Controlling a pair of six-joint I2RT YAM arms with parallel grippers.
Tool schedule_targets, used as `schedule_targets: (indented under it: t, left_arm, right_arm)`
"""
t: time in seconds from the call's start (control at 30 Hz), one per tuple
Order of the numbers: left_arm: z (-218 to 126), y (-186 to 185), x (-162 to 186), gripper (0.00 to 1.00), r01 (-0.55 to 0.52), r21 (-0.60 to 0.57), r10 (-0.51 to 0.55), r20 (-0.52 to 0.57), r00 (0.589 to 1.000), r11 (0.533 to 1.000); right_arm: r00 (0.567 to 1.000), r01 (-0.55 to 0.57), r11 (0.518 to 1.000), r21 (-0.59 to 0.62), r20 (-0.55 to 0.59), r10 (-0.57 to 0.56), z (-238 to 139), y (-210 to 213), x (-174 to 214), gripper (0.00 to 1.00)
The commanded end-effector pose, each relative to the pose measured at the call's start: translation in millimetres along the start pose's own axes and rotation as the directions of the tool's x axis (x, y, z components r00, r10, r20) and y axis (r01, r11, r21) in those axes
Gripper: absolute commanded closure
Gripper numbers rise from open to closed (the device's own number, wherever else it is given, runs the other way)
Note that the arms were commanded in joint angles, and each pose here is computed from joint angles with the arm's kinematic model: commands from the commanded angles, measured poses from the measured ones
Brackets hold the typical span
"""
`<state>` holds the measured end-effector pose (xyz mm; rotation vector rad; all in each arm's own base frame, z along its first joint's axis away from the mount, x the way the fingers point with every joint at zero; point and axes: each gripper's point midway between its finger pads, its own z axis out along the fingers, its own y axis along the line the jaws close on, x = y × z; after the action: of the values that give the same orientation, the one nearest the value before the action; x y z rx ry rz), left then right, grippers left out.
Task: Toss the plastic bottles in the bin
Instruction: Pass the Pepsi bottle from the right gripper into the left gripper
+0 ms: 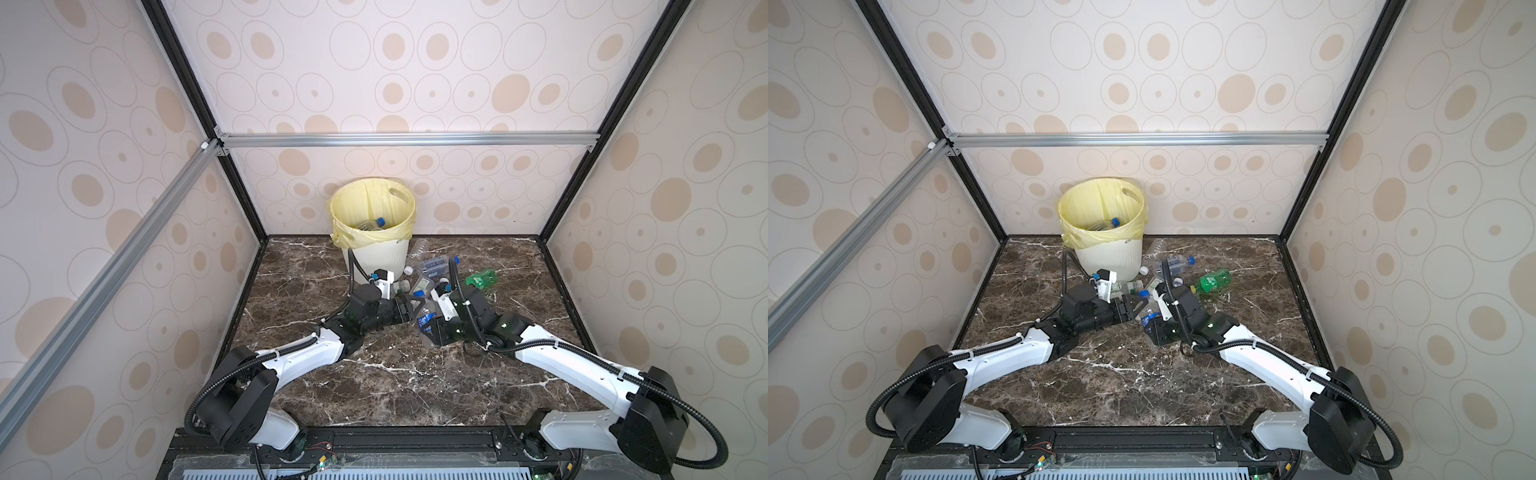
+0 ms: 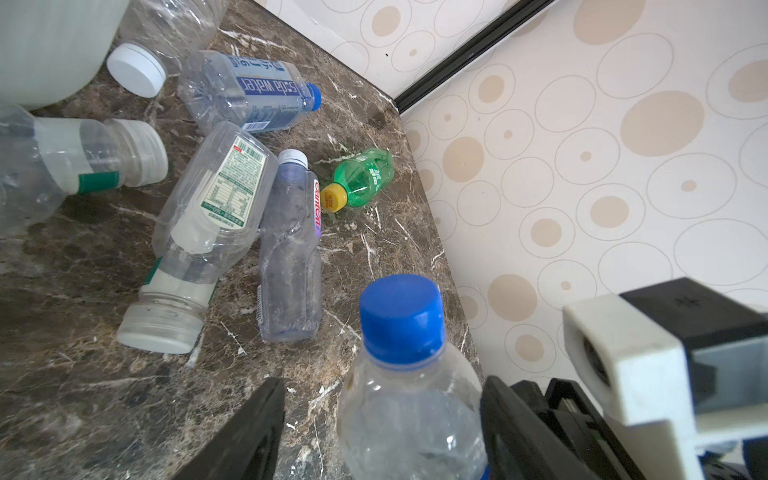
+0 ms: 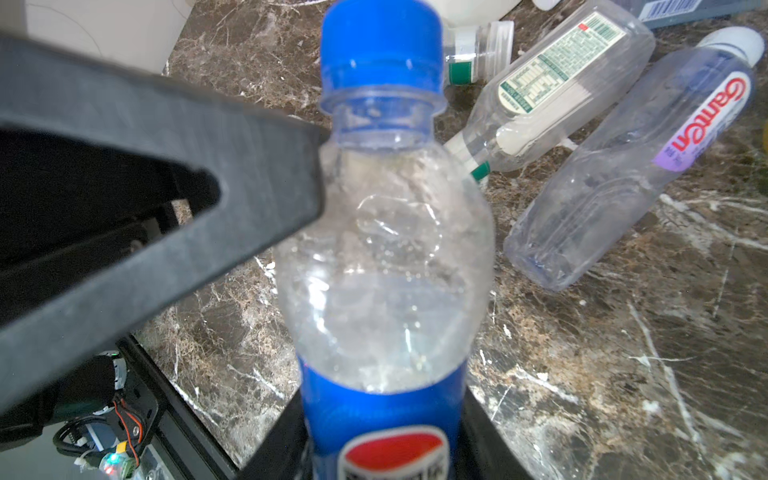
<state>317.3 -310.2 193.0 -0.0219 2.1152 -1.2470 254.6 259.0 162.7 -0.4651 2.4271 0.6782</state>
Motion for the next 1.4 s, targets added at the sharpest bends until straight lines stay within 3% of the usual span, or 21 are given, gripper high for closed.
schedule_targets:
  t: [0.0, 0.27, 0.53, 0.83, 1.03, 1.13, 1.37]
  left_arm:
    - [0.5, -13.9, -18.6, 0.29, -0.001, 0.034, 0.000, 0.043, 0.999, 0.999]
    - [-0.8, -14.1, -25.5, 0.39, 0.001, 0.034, -0.004, 0.062, 0.998, 0.999]
    - [0.8, -16.4, -26.9, 0.58, 0.009, 0.051, -0.013, 0.062, 0.998, 0.999]
    - [3.8, -17.3, -23.7, 0.57, 0.025, 0.075, -0.029, 0.051, 0.998, 0.997]
    - [3.5, -15.3, -23.8, 0.73, 0.023, 0.066, -0.027, 0.052, 0.998, 0.998]
    - [1.8, -12.2, -25.6, 0.76, 0.023, 0.050, -0.026, 0.060, 0.998, 0.998]
    - [-6.4, -0.3, -37.3, 0.80, 0.025, 0.003, -0.025, 0.091, 0.996, 1.000]
  right_arm:
    - [0.998, 0.055, 0.997, -0.059, 0.042, -0.053, -5.7, 16.2, -5.2, 0.54]
    - [0.996, 0.085, 0.994, -0.070, 0.037, -0.082, -4.0, 20.6, 1.2, 0.54]
    - [0.993, 0.109, 0.990, -0.093, 0.054, -0.104, -5.1, 25.7, 4.7, 0.55]
    - [0.991, 0.128, 0.988, -0.089, 0.058, -0.123, -4.0, 27.1, 6.4, 0.55]
    - [0.991, 0.128, 0.988, -0.083, 0.058, -0.123, -2.2, 26.3, 5.6, 0.54]
    - [0.991, 0.127, 0.989, -0.077, 0.058, -0.123, -1.7, 25.1, 5.7, 0.50]
    - [0.988, 0.138, 0.989, -0.061, 0.077, -0.133, -6.9, 24.3, 0.6, 0.29]
